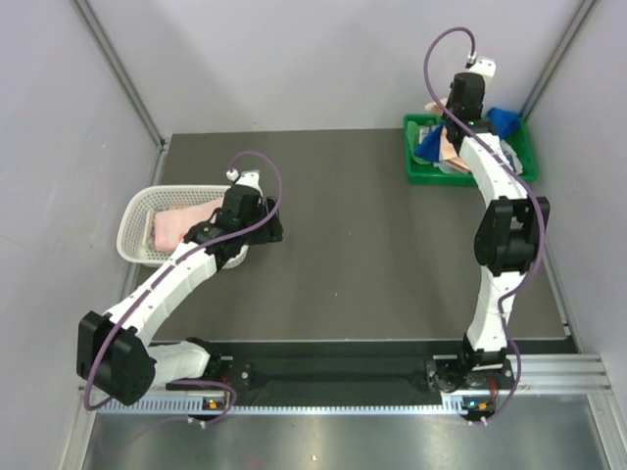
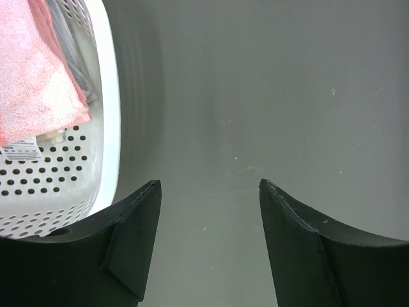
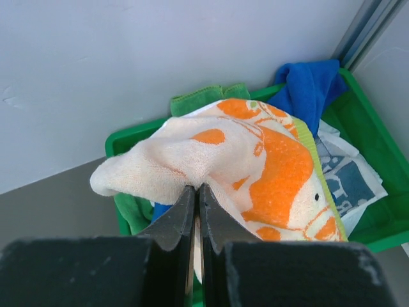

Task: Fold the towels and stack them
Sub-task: Grab crumpled towel, then move the towel to the center of the board, then flatten out the crumpled towel

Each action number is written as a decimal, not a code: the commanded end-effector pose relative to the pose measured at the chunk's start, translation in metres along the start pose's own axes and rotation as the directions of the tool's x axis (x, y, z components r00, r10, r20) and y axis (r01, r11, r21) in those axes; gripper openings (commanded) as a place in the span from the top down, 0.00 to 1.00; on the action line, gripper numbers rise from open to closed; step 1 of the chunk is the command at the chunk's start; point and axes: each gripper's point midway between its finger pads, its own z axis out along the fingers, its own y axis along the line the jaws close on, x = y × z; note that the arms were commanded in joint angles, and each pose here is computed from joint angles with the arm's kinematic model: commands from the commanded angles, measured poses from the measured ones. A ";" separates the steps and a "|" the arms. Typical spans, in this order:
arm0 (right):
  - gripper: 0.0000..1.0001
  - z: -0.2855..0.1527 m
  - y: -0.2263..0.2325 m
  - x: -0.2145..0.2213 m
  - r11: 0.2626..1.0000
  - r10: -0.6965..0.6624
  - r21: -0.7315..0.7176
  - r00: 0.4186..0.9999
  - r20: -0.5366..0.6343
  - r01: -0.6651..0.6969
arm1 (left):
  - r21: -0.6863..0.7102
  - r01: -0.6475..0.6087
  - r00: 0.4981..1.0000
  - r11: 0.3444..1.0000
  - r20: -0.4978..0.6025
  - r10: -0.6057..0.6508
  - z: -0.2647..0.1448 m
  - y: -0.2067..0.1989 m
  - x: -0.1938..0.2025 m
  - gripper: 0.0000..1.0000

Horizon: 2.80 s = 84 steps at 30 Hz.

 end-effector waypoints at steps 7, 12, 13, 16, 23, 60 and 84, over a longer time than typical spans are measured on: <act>1.00 -0.093 -0.010 -0.148 0.992 0.106 -0.094 0.962 0.253 -0.085 | 0.061 0.019 0.997 0.998 0.071 -0.024 -0.006 -0.017 -0.026 0.33; 1.00 -0.146 0.006 -0.162 0.965 0.151 -0.242 0.965 0.214 -0.098 | 0.079 0.030 0.995 0.996 0.095 -0.037 -0.010 -0.021 -0.033 0.33; 1.00 -0.151 0.011 -0.152 0.958 0.155 -0.266 0.970 0.188 -0.101 | 0.082 0.032 0.994 0.996 0.103 -0.040 -0.010 -0.022 -0.035 0.33; 1.00 -0.190 0.030 -0.147 0.923 0.212 -0.358 0.963 0.165 -0.141 | 0.092 0.042 0.990 0.995 0.129 -0.054 -0.015 -0.024 -0.043 0.34; 1.00 -0.290 0.070 -0.078 0.800 0.421 -0.504 0.903 0.085 -0.325 | 0.109 0.068 0.984 0.992 0.157 -0.085 -0.026 -0.027 -0.052 0.34; 0.24 -0.411 -0.030 0.333 0.881 0.309 -0.164 0.802 -0.511 -0.444 | 0.485 -0.111 0.947 0.867 -0.213 0.240 0.045 -0.185 0.079 0.32; 0.99 -0.238 0.121 0.200 0.834 0.038 -0.486 0.906 -0.421 -0.261 | 0.344 0.188 0.941 0.920 -0.332 -0.069 0.015 -0.129 0.154 0.90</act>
